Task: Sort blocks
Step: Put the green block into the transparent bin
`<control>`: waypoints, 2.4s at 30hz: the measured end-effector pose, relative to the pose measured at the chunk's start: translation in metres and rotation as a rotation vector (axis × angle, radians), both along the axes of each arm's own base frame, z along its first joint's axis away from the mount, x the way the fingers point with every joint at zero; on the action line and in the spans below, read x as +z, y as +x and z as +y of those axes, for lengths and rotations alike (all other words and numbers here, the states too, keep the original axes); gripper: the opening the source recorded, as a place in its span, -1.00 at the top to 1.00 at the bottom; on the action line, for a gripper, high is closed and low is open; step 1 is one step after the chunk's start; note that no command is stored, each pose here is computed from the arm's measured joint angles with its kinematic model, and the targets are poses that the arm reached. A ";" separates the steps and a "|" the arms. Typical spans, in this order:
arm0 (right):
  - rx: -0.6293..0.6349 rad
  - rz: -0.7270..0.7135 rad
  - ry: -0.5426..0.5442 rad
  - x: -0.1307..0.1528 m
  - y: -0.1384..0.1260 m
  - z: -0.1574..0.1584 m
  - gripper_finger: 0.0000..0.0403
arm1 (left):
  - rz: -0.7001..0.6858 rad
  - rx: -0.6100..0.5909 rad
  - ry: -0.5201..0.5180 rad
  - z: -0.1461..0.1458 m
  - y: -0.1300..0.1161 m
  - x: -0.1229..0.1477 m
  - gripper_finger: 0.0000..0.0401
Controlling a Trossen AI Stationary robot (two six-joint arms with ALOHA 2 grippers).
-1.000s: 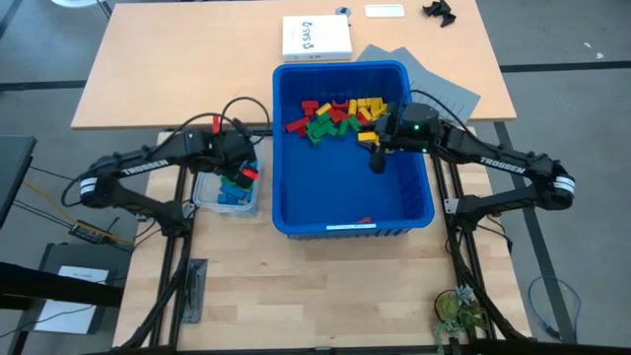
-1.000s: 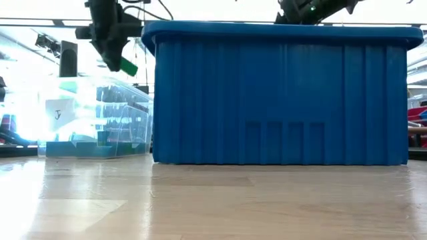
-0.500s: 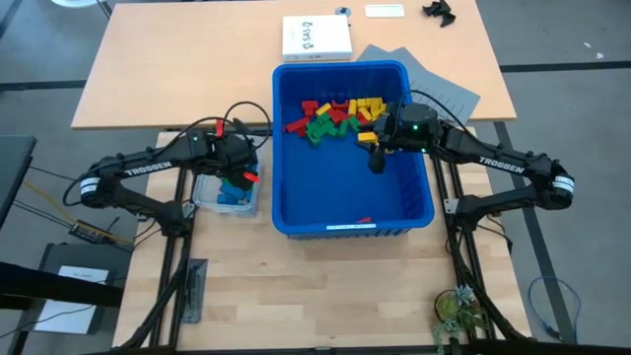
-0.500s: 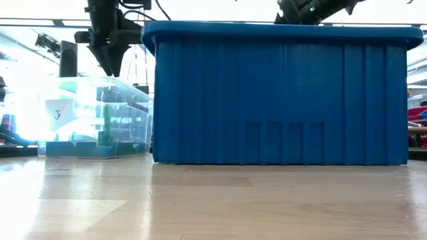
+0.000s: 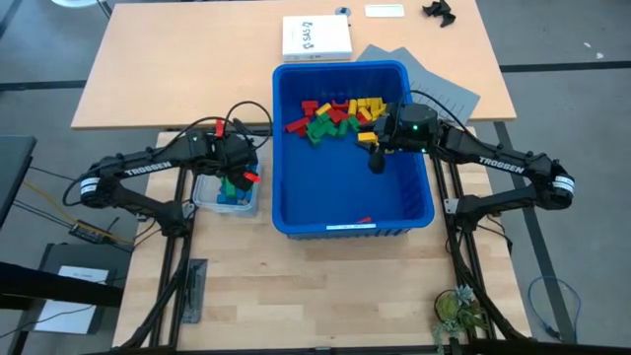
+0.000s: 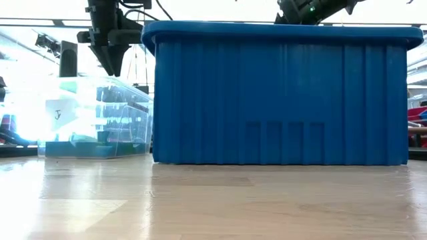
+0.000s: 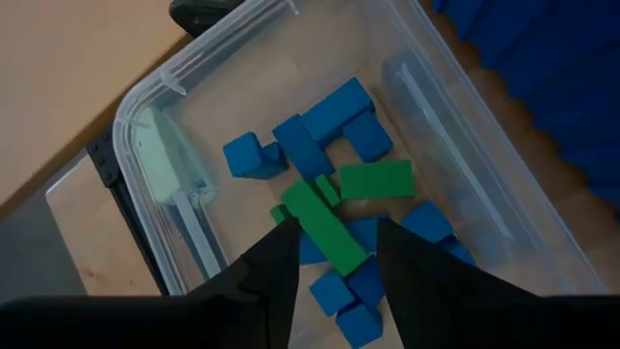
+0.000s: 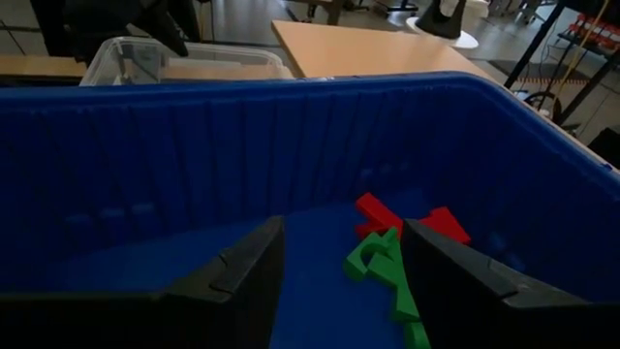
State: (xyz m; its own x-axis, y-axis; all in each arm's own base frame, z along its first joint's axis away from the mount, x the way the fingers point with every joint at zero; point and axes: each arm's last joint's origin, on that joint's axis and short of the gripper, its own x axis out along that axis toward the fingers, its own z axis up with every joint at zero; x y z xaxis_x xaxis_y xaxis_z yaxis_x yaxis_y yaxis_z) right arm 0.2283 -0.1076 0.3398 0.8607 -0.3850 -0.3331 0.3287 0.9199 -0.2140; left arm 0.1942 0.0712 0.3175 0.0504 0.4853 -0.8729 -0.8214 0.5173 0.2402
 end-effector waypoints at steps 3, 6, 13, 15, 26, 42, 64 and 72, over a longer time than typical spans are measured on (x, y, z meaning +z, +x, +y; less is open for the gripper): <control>0.000 0.000 0.000 0.000 0.000 0.000 0.00 | -0.008 0.014 -0.006 0.000 0.000 0.000 0.27; 0.000 0.000 0.001 0.000 0.000 0.000 0.00 | 0.000 -0.002 -0.006 0.000 0.000 0.000 0.27; 0.000 0.012 0.006 -0.001 0.000 0.000 0.00 | 0.013 -0.055 0.000 0.000 0.001 0.000 0.27; 0.000 0.012 0.006 -0.001 0.000 0.000 0.00 | 0.014 -0.072 0.004 0.000 0.002 0.000 0.27; 0.000 0.014 0.006 -0.001 0.000 0.000 0.01 | -0.133 -0.162 0.088 0.006 0.020 0.007 0.27; 0.000 0.035 0.015 -0.003 -0.001 0.001 0.02 | -0.186 -0.198 0.116 0.007 0.026 0.010 0.27; 0.000 0.036 0.015 -0.004 -0.001 0.001 0.01 | -0.237 -0.157 0.109 0.030 0.023 0.013 0.27; 0.000 0.035 0.015 -0.003 -0.001 0.001 0.02 | -0.247 -0.037 0.125 0.045 0.015 0.013 0.27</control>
